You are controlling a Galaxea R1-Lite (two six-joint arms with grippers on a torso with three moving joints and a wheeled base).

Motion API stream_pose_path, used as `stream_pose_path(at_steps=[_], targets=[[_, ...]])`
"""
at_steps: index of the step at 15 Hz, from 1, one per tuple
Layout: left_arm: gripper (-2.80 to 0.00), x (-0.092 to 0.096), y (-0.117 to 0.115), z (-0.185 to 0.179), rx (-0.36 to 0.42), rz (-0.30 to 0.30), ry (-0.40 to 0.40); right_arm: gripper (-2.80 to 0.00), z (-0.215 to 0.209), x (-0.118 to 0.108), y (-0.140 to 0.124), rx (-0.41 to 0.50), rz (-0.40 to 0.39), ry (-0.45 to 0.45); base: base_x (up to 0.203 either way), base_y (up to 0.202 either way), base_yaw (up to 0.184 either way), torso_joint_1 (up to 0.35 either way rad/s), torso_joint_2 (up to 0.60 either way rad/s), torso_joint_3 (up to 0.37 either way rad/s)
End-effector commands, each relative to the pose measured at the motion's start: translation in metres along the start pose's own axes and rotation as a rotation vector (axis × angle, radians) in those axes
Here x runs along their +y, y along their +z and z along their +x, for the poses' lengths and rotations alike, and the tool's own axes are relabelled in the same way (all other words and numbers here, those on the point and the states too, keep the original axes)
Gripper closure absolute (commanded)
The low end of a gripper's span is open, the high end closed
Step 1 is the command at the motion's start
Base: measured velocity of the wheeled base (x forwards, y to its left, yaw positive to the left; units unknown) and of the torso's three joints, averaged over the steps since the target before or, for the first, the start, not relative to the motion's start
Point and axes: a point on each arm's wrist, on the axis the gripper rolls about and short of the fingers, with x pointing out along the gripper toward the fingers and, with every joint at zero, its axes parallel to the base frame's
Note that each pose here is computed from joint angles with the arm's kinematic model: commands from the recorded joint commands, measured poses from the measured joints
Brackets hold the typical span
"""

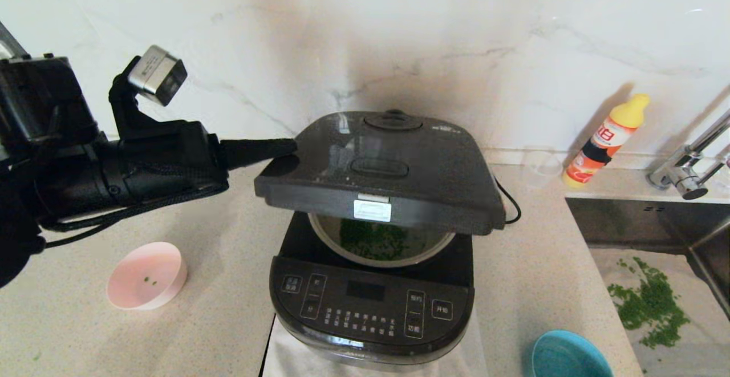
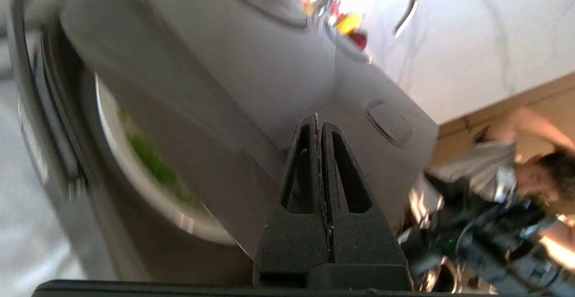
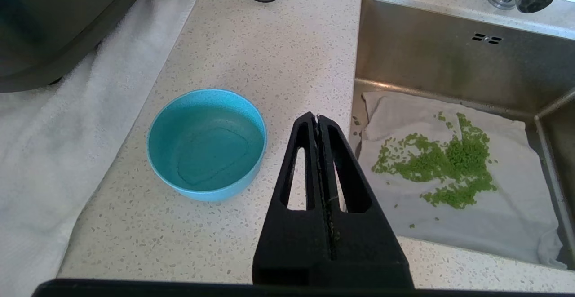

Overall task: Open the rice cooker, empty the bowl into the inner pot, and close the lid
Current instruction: Close the rice cooker

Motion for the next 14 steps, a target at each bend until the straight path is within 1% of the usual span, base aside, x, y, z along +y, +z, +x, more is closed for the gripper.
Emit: stream_pose_path(at_steps=[1,4,8,10,14], targets=[[0.00,-0.005,-0.016,-0.010,0.025,-0.005,0.006,0.00,0.000,0.000,0.000,0.000,-0.001,0.001,0.000,0.000,0.000,0.000,0.00,0.000],[0.00,-0.004,-0.038,-0.012,0.074,-0.010,0.010,0.00,0.000,0.000,0.000,0.000,-0.001,0.001,0.000,0.000,0.000,0.000,0.00,0.000],[0.00,0.003,-0.065,-0.017,0.135,-0.035,0.033,0.00,0.000,0.000,0.000,0.000,-0.001,0.001,0.000,0.000,0.000,0.000,0.00,0.000],[0.00,0.006,-0.078,-0.019,0.164,-0.038,0.043,0.00,0.000,0.000,0.000,0.000,0.000,0.001,0.000,0.000,0.000,0.000,0.00,0.000],[0.00,0.010,-0.090,-0.021,0.195,-0.068,0.055,0.00,0.000,0.000,0.000,0.000,-0.001,0.001,0.000,0.000,0.000,0.000,0.00,0.000]])
